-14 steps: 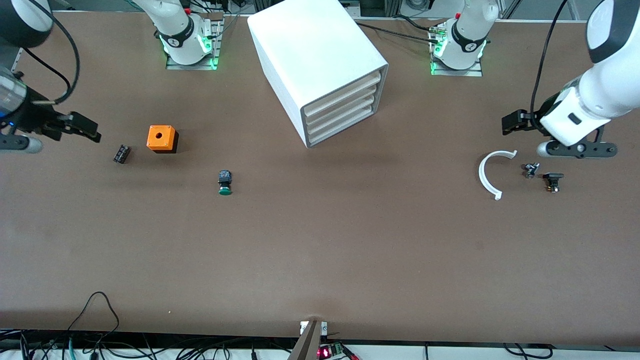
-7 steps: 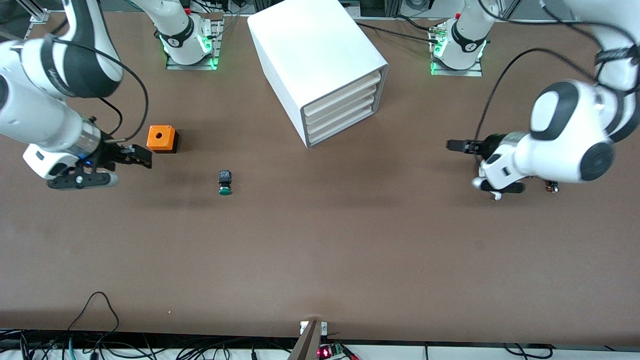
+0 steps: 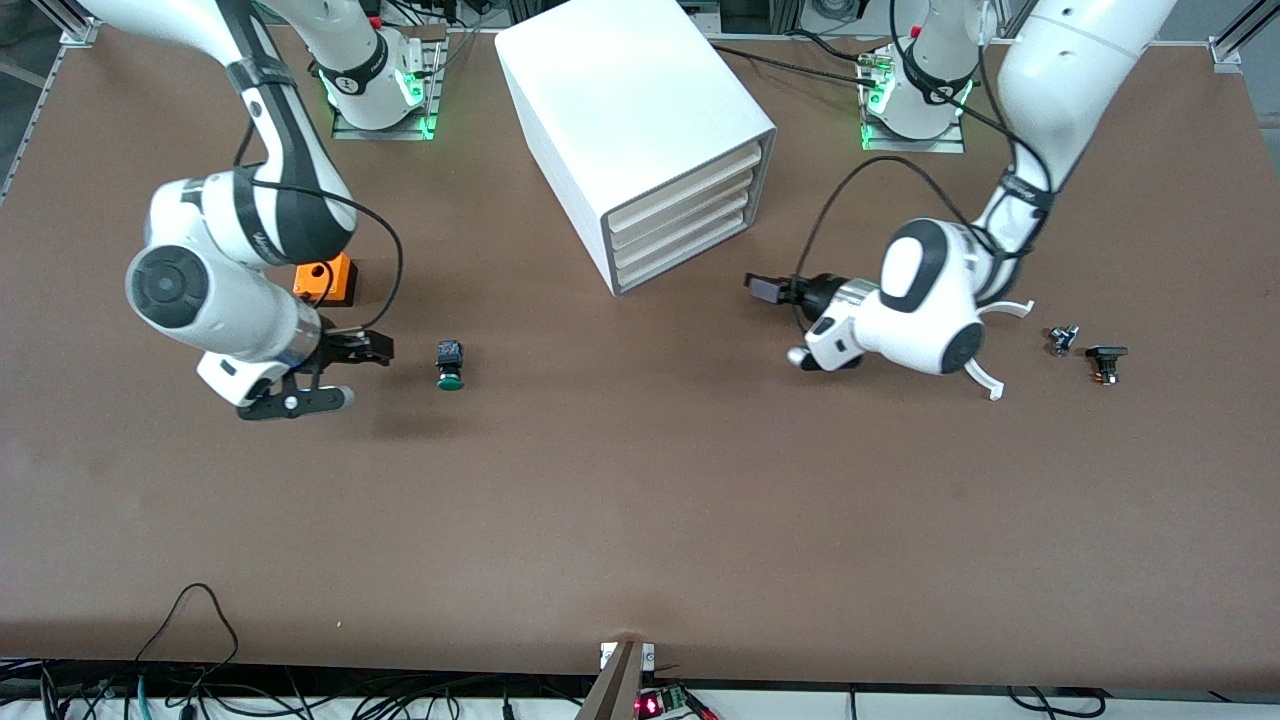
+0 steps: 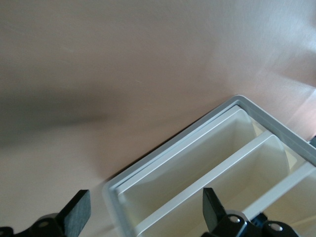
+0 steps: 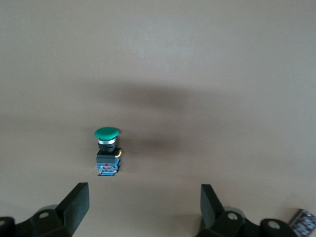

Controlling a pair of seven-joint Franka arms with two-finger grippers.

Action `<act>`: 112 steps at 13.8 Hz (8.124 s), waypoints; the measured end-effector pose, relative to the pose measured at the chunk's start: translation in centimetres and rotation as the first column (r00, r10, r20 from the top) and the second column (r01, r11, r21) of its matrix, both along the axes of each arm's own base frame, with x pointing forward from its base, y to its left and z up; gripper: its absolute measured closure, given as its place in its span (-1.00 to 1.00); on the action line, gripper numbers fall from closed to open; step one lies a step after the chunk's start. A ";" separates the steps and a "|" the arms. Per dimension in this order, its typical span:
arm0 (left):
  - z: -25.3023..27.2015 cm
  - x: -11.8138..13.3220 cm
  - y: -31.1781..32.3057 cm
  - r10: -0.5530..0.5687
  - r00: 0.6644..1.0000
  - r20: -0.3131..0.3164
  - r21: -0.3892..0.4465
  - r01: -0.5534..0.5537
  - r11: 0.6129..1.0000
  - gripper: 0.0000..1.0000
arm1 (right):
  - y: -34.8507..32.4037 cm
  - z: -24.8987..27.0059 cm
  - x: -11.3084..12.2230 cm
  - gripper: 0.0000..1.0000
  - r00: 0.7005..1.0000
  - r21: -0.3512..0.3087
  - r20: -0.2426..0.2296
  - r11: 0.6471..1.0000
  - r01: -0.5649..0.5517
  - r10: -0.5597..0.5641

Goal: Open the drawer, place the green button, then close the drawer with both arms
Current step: 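Reach the right gripper to the green button while the left gripper reaches the drawer, then grasp the green button with the right gripper while the left gripper pulls the drawer, then carry the green button toward the open drawer while the left gripper withdraws, then lower the green button into the drawer with the right gripper, then open the right gripper and withdraw it from the drawer, then push the open drawer shut with the left gripper while the right gripper returns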

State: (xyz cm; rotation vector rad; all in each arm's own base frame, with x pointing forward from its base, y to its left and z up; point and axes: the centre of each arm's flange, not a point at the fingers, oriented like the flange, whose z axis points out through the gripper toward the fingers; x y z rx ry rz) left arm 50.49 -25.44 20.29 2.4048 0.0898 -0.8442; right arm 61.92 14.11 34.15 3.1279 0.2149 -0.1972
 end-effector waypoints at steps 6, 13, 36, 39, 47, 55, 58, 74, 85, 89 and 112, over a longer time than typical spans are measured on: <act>-1.8 -6.6 -6.4 -0.069 0.996 -0.057 -0.076 0.064 0.995 -1.00 | 2.4 -8.1 -2.4 -1.00 0.999 0.023 0.036 1.000 -0.011 0.010; -3.9 -9.3 -5.8 -0.120 0.992 -0.035 -0.106 0.116 0.988 -0.95 | 5.3 -12.2 -6.2 -1.00 0.996 0.050 0.064 0.997 0.055 -0.058; 0.7 4.3 7.0 0.119 0.966 0.228 -0.074 -0.105 0.992 -0.62 | 7.2 -11.9 -5.6 0.15 0.988 0.082 0.106 0.992 0.100 -0.108; 5.1 7.3 12.6 0.227 0.918 0.324 -0.062 -0.219 0.974 -1.00 | 8.3 -4.2 -1.6 0.15 0.993 0.072 0.088 0.995 0.067 -0.073; 28.8 8.8 23.2 -0.106 0.795 0.597 0.245 -0.055 0.968 -1.00 | 22.5 5.7 -3.2 0.15 0.886 0.141 0.229 0.887 -0.441 0.404; 40.4 3.7 20.1 -0.350 0.810 0.470 0.558 0.035 0.829 -1.00 | 38.2 6.5 -11.0 0.15 0.394 0.029 0.278 0.402 -0.915 0.876; 40.1 4.3 21.2 -0.314 0.825 0.469 0.556 0.000 0.831 -1.00 | 39.9 5.0 -12.8 0.15 0.177 -0.026 0.220 0.187 -0.982 0.959; 39.5 5.6 25.3 -0.249 0.851 0.463 0.546 -0.052 0.836 -1.00 | 46.8 -7.4 -18.7 0.06 -0.080 -0.075 0.155 -0.069 -0.995 0.985; 37.5 6.5 25.9 -0.239 0.868 0.436 0.537 -0.038 0.843 -1.00 | 42.5 9.9 -10.6 -1.00 0.205 -0.287 0.346 0.311 -0.906 0.915; 36.1 7.3 26.7 -0.226 0.880 0.419 0.530 -0.035 0.847 -1.00 | 34.4 17.2 -5.3 -1.00 0.367 -0.233 0.436 0.496 -0.836 0.822; 11.5 8.0 6.3 0.059 0.819 0.570 0.431 -0.360 0.827 -1.00 | -11.3 20.0 2.1 -1.00 0.910 -0.078 0.149 0.913 0.401 -0.387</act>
